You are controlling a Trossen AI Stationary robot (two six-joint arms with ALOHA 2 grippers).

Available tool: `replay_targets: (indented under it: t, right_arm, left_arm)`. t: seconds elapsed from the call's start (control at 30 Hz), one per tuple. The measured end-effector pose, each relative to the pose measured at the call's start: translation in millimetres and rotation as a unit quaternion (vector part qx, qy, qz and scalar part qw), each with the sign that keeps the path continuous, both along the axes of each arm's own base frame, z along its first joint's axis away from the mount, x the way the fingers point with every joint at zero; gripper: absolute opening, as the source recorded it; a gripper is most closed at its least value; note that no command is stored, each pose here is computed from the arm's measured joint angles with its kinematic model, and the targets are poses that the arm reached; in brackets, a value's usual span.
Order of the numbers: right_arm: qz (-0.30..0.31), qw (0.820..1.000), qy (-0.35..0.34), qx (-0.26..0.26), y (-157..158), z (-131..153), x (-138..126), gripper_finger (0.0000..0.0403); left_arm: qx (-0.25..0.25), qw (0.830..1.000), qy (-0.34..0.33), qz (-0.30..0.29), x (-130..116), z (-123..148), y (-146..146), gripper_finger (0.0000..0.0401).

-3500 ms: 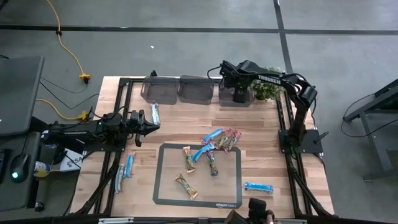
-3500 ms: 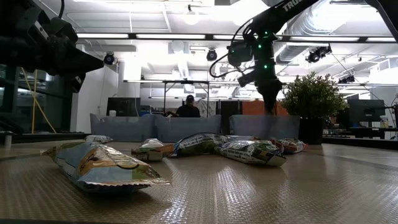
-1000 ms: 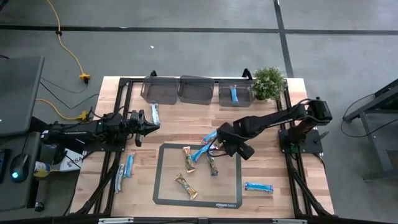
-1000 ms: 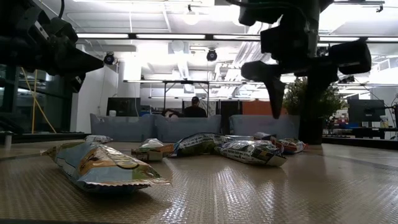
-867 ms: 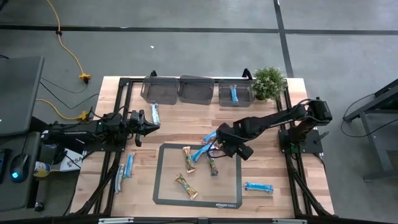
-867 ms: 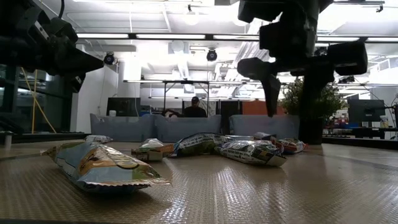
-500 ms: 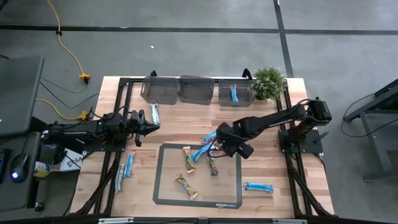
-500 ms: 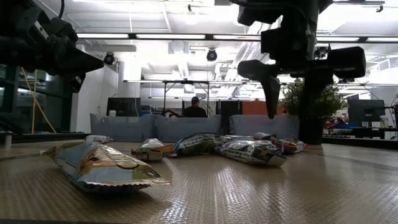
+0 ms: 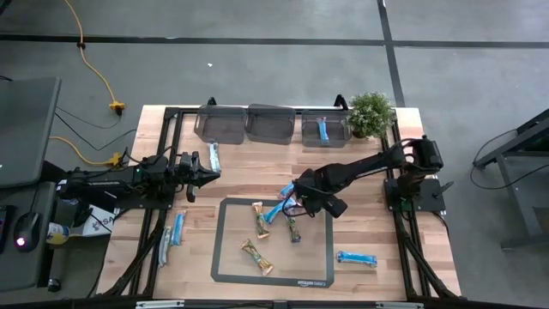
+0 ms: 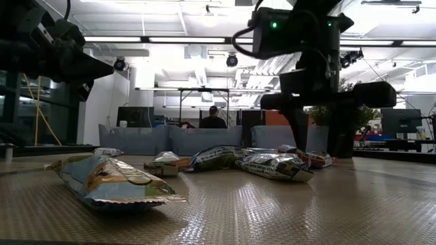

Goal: Pick and place Granola Bars by type
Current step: Put the red granola bar into the right black bin

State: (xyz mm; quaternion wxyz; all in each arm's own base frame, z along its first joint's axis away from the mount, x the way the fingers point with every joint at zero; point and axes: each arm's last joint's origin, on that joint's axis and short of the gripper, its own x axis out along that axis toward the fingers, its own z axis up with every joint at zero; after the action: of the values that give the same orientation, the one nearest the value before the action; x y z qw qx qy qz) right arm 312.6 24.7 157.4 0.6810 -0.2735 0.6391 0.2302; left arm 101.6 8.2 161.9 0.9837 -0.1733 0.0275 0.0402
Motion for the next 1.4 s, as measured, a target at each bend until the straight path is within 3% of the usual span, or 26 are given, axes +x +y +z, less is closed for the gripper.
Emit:
replay_targets:
  t: [0.2,0.5,0.87,1.4]
  right_arm:
    - [-0.015,1.0,-0.003,0.016,-2.7,-2.2,0.8,0.0211]
    - [-0.023,0.999,0.034,0.015,1.0,-27.6,-22.6,0.0211]
    - [-0.036,0.999,0.011,0.011,-4.0,-28.7,-18.1,0.0208]
    - [-0.073,0.997,0.001,0.04,-18.3,-29.3,-14.9,0.0124]
  left_arm:
    - [0.0,1.0,0.0,0.0,0.0,0.0,0.0,0.0]
    - [0.0,1.0,0.0,0.0,0.0,0.0,0.0,0.0]
    - [0.0,1.0,0.0,0.0,0.0,0.0,0.0,0.0]
    - [0.0,1.0,0.0,0.0,0.0,0.0,0.0,0.0]
